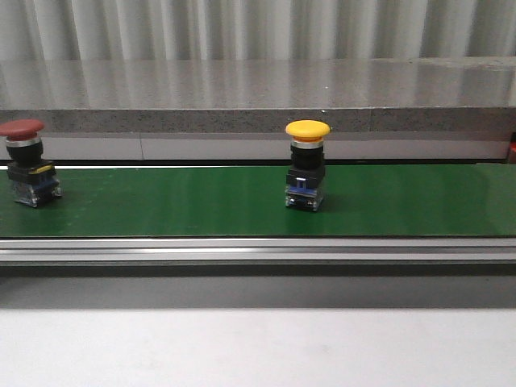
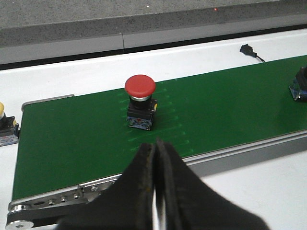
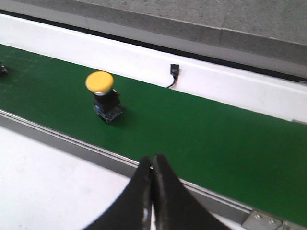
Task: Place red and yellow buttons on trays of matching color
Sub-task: 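Lower the right gripper onto the yellow button at conveyor end, grasp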
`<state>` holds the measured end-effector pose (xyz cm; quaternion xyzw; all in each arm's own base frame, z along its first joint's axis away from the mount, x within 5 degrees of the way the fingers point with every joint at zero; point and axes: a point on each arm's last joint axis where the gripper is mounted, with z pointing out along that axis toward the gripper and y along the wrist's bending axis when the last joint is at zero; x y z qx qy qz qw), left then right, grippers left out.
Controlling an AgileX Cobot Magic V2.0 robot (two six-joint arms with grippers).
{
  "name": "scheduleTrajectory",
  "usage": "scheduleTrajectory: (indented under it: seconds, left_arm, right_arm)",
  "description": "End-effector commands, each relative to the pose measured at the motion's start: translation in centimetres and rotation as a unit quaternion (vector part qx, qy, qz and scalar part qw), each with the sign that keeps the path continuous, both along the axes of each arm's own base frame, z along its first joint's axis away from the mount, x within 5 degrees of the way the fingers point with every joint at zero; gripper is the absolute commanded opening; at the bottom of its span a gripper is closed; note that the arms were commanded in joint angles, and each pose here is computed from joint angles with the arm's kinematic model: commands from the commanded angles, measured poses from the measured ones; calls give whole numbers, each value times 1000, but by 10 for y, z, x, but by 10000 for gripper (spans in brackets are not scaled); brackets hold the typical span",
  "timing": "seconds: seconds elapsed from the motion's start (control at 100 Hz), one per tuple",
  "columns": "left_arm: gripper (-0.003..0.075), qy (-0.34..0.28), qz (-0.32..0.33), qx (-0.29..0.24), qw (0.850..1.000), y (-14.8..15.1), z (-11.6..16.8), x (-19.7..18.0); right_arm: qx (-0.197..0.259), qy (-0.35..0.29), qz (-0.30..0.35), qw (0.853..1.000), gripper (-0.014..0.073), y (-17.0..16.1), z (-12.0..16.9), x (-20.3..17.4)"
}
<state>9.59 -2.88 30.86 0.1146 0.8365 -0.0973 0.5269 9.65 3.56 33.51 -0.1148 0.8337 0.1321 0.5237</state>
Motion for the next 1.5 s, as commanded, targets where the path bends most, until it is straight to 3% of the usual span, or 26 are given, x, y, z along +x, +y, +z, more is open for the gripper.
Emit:
scheduleTrajectory:
  seconds: [0.0, 0.12, 0.19, 0.26, 0.43, 0.52, 0.7, 1.01, 1.19, 1.26, 1.43, 1.49]
  left_arm:
    - [-20, -43, 4, -19, 999, -1, 14, 2]
    - [-20, -44, 4, -19, 999, -1, 14, 2]
    - [-20, -44, 4, -19, 999, -1, 14, 2]
    - [-20, -44, 4, -19, 999, -1, 14, 2]
    - [-20, -44, 4, -19, 999, -1, 14, 2]
    - [-20, -44, 4, -19, 999, -1, 14, 2]
    - [-20, -44, 4, -19, 999, -1, 14, 2]
    - [-20, -44, 4, -19, 999, -1, 14, 2]
    - [-20, -44, 4, -19, 999, -1, 14, 2]
    - [-20, -44, 4, -19, 999, -1, 14, 2]
    - [-20, -44, 4, -19, 999, -1, 14, 2]
    - [-20, -44, 4, -19, 999, -1, 14, 2]
  right_arm:
    - [15, -23, 8, 1000, -66, 8, 28, 21]
    - [4, 18, 16, 1000, -63, 17, 41, 51]
    - [-4, 49, 23, 999, -18, 24, 46, 69]
    - [-11, 81, 30, 996, 100, 30, 48, 87]
    - [-26, 143, 41, 989, 491, 42, 46, 126]
    - [-34, 172, 46, 983, 563, 48, 41, 144]
    - [-41, 237, 58, 969, 562, 58, 27, 172]
    - [-66, 354, 76, 930, 562, 72, -14, 217]
    - [-68, 361, 66, 928, 549, 77, -37, 242]
    - [-71, 366, 64, 926, 483, 78, -45, 247]
    - [-75, 372, 63, 923, 162, 78, -51, 250]
    - [-75, 368, 62, 925, 111, 78, -49, 249]
